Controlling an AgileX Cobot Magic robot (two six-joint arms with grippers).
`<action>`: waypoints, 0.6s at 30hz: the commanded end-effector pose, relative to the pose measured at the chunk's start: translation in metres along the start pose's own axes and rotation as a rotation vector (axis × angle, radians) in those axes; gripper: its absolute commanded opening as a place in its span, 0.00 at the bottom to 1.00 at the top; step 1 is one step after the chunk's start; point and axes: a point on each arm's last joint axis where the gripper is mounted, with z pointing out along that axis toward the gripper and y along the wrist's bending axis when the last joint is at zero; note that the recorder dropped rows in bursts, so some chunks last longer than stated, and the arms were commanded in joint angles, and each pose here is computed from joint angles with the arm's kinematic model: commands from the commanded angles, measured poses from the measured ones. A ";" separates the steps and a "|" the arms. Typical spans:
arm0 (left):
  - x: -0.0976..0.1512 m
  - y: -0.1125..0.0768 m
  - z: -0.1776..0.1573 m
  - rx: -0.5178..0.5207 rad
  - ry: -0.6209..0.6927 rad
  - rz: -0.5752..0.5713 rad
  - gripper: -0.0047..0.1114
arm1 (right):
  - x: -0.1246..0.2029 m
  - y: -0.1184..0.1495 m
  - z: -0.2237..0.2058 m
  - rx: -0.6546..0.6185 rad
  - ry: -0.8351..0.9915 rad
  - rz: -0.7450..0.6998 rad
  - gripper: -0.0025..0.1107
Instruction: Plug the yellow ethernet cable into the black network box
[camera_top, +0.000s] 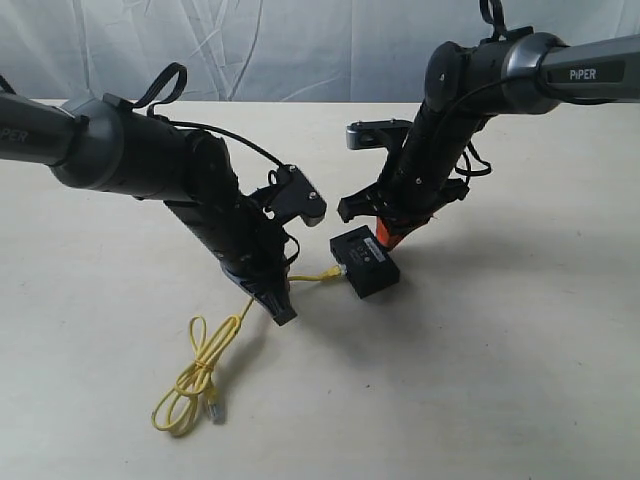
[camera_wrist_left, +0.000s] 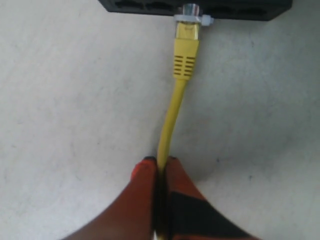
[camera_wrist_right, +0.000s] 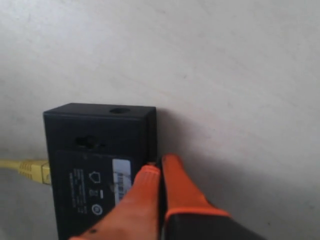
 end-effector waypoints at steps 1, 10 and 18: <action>-0.006 0.001 -0.005 -0.023 -0.048 -0.016 0.04 | 0.000 0.006 -0.003 -0.018 0.005 -0.007 0.02; -0.006 0.001 -0.005 -0.023 -0.048 -0.016 0.04 | -0.003 -0.001 -0.003 0.048 -0.032 0.022 0.02; -0.006 0.001 -0.005 -0.023 -0.048 -0.016 0.04 | -0.005 0.000 -0.028 0.109 -0.089 0.016 0.02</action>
